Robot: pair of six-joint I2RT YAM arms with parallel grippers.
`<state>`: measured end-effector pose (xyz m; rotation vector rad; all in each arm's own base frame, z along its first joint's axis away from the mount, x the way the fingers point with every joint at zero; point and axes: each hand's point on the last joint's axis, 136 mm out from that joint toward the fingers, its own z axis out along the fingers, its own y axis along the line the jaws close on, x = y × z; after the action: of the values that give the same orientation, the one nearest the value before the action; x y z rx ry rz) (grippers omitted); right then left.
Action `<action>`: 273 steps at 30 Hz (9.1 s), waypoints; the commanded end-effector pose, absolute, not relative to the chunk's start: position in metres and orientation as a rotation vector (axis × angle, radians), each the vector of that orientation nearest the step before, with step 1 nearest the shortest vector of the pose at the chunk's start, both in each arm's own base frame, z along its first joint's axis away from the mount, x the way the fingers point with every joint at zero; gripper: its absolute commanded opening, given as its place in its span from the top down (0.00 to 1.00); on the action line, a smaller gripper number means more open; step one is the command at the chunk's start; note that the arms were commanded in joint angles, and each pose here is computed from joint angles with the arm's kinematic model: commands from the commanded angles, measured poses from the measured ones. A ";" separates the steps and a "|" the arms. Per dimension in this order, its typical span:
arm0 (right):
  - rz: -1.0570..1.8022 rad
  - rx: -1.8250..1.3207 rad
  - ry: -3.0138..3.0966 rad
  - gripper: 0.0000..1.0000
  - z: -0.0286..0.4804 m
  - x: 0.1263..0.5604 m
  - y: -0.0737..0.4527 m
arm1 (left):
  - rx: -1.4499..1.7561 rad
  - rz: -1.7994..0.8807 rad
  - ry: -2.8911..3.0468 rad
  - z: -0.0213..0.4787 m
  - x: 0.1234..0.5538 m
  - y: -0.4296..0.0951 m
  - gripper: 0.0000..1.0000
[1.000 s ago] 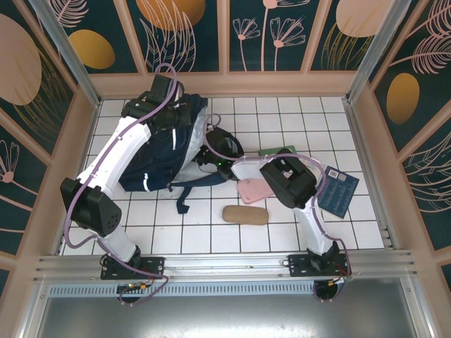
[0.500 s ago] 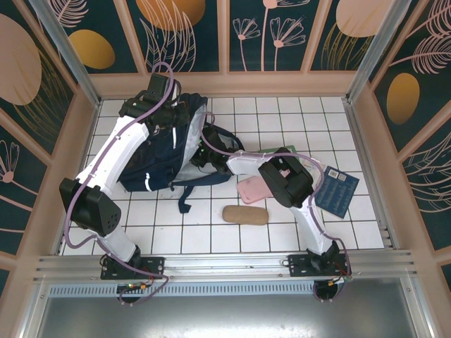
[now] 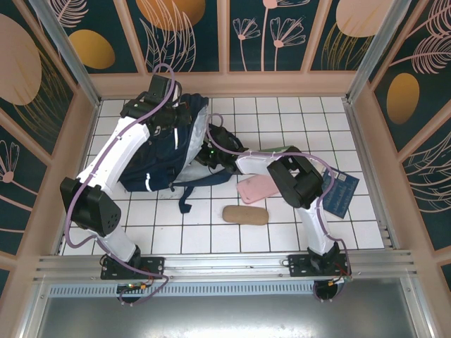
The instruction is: Pack the student bag
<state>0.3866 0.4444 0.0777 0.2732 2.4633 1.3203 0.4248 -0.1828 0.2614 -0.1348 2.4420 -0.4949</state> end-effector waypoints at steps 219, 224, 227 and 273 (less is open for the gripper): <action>0.484 0.582 2.723 0.53 0.012 0.363 0.058 | 0.356 -1.005 2.756 0.013 0.376 -0.512 0.47; 0.476 0.600 2.728 0.54 0.008 0.361 0.056 | 0.292 -0.753 2.724 0.017 0.397 -0.488 0.45; 0.475 0.605 2.735 0.53 0.005 0.359 0.056 | 0.281 -0.744 2.710 0.019 0.400 -0.486 0.45; 0.829 0.639 2.403 0.35 0.109 0.377 0.056 | 0.292 -1.524 2.407 0.175 0.396 -0.498 0.97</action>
<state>0.3784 0.0527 0.0778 0.6227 2.5002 0.6916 0.3871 -0.5043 0.1012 0.2441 2.5902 -1.4106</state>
